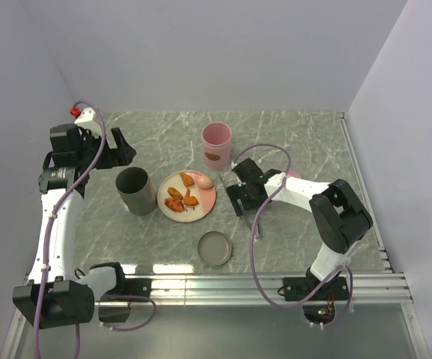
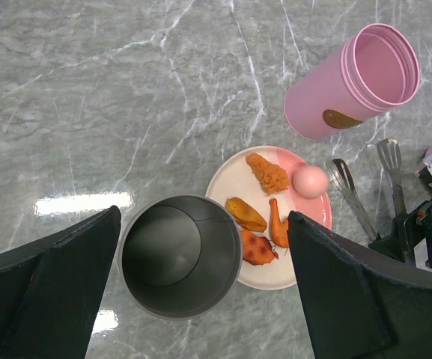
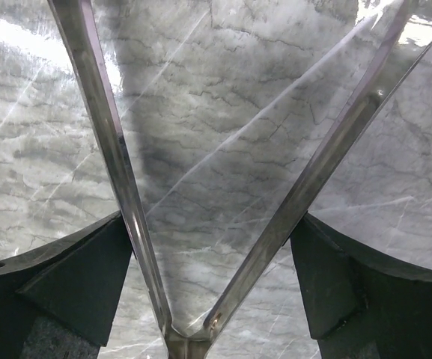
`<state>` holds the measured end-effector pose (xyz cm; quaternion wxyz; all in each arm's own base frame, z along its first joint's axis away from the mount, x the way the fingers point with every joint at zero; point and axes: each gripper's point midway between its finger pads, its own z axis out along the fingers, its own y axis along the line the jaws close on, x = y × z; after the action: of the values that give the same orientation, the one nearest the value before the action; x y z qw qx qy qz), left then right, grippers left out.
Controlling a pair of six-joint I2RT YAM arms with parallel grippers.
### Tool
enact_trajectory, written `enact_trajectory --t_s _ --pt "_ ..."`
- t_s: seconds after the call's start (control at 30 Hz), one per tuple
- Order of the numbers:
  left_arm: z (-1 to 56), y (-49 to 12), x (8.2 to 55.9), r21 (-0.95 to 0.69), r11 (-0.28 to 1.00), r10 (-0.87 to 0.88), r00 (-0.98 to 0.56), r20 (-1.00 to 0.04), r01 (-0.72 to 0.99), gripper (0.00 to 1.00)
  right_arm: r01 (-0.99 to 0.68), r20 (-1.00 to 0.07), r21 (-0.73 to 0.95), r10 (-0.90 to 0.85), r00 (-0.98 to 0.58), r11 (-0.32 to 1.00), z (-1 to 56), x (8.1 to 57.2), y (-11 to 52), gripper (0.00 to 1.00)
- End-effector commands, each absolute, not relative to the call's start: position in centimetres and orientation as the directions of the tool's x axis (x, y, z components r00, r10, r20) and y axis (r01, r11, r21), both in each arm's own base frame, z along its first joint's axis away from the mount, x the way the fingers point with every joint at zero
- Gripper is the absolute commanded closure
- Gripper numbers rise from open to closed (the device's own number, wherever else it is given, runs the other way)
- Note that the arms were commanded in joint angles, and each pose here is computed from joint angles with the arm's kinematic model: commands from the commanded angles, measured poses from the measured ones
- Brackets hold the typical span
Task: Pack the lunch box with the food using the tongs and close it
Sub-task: Pick up the clamp at the center of the board.
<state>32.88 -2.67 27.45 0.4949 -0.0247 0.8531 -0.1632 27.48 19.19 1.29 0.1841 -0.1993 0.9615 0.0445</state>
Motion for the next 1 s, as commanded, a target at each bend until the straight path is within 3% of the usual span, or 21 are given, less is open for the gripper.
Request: enact_trajectory --t_s 0.0,0.13,0.3,0.6,0.8,0.97 --pt "29.6 -2.1 33.0 -0.27 0.956 -0.192 -0.444 -0.875 0.117 0.01 -0.388 -0.337 -0.041 -0.378 -0.862 0.921 0.6 27.8 18.6 0.11" --pt "29.8 -2.5 32.7 -0.277 0.951 -0.189 -0.448 -0.874 0.139 0.01 -0.406 -0.336 -0.012 -0.386 -0.859 0.914 0.7 27.3 18.9 0.16" --pt "30.3 -3.0 32.4 -0.275 0.946 -0.176 -0.437 -0.882 0.174 0.01 -0.422 -0.41 0.043 -0.369 -0.834 0.906 3.5 27.5 19.1 0.21" --pt "32.2 -3.1 32.0 -0.228 0.95 -0.154 -0.316 -0.936 0.212 0.01 -0.405 -0.491 0.087 -0.314 -0.812 0.91 7.7 28.5 16.7 0.24" --pt "34.2 -6.3 29.8 -0.105 0.888 -0.052 -0.129 -0.99 0.448 0.01 -0.471 -0.552 0.152 -0.32 -0.77 0.869 10.9 28.3 17.1 0.3" --pt "34.2 -8.5 28.1 -0.071 0.806 -0.005 -0.114 -0.994 0.588 0.01 -0.57 -0.623 0.203 -0.344 -0.703 0.796 14.3 27.0 18.4 0.3"
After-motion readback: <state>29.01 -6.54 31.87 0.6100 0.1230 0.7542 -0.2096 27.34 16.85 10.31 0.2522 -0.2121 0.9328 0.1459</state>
